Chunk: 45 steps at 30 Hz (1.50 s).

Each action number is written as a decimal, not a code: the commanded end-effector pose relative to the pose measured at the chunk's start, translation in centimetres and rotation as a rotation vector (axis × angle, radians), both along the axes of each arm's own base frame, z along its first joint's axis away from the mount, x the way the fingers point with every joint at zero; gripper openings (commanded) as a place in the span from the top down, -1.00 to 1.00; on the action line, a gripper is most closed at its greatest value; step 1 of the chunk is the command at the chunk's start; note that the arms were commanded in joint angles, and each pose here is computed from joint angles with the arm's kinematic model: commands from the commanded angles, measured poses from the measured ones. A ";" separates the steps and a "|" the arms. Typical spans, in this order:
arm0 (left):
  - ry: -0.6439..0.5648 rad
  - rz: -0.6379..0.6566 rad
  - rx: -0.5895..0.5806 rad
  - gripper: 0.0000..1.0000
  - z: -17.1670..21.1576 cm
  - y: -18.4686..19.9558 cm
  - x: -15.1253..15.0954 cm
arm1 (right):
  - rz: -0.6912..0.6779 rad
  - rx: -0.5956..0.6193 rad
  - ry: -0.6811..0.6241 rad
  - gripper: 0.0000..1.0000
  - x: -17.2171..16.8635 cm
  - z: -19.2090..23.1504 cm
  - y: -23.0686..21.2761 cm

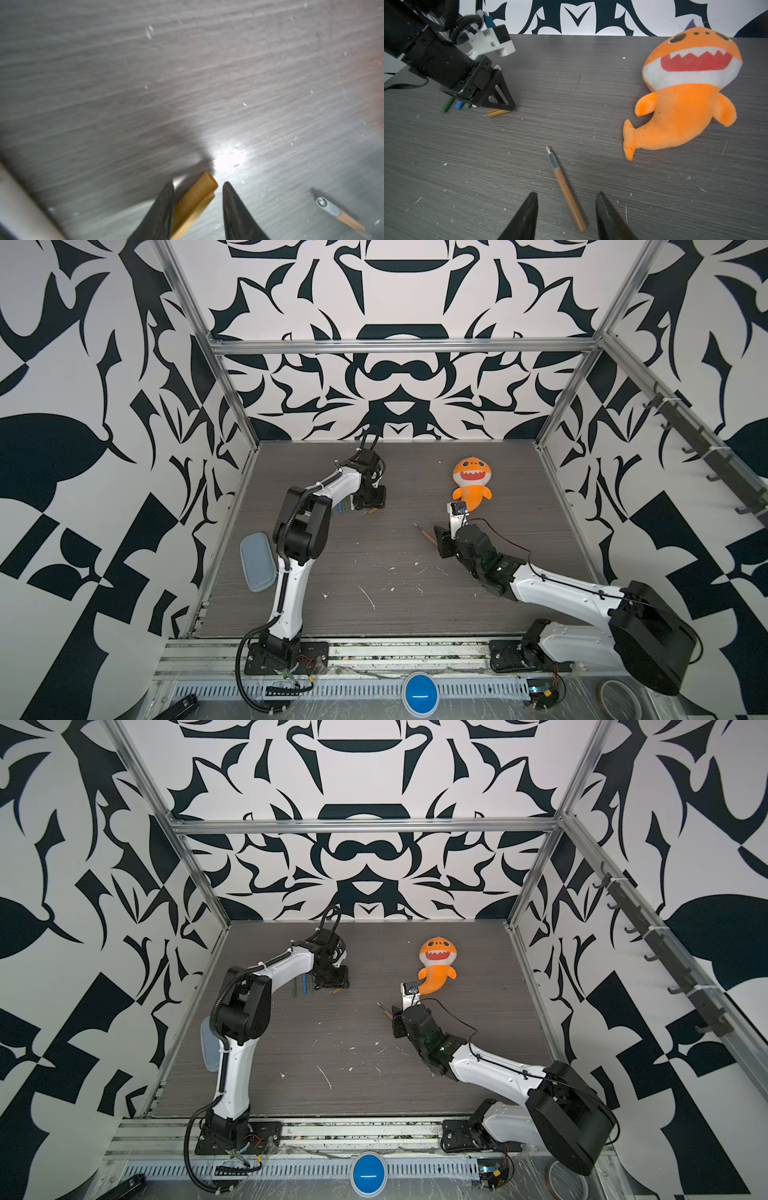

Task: Insert the pens into the pen caps

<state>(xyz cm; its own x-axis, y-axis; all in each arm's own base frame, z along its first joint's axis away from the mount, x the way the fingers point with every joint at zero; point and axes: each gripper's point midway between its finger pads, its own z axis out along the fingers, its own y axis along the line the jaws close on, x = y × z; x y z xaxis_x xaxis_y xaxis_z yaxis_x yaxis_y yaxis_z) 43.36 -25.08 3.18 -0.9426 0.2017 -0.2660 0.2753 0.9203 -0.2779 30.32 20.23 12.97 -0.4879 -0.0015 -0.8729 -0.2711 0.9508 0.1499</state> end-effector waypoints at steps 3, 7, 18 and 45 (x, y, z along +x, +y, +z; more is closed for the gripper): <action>0.032 -0.026 0.018 0.18 0.3 -1.7 -3.3 | 0.005 0.026 -0.031 0.04 0.7 1.8 0.7; 0.051 -0.024 0.021 0.25 -0.2 -2.7 -5.1 | 0.007 0.028 -0.030 0.07 0.7 1.8 0.8; -0.028 -0.014 0.012 0.23 2.5 -4.7 -8.0 | 0.019 0.013 -0.030 0.07 0.6 2.1 0.8; -0.759 -0.056 -0.446 -0.21 27.1 0.2 -13.1 | 0.337 -0.554 0.639 0.13 4.0 -6.2 5.0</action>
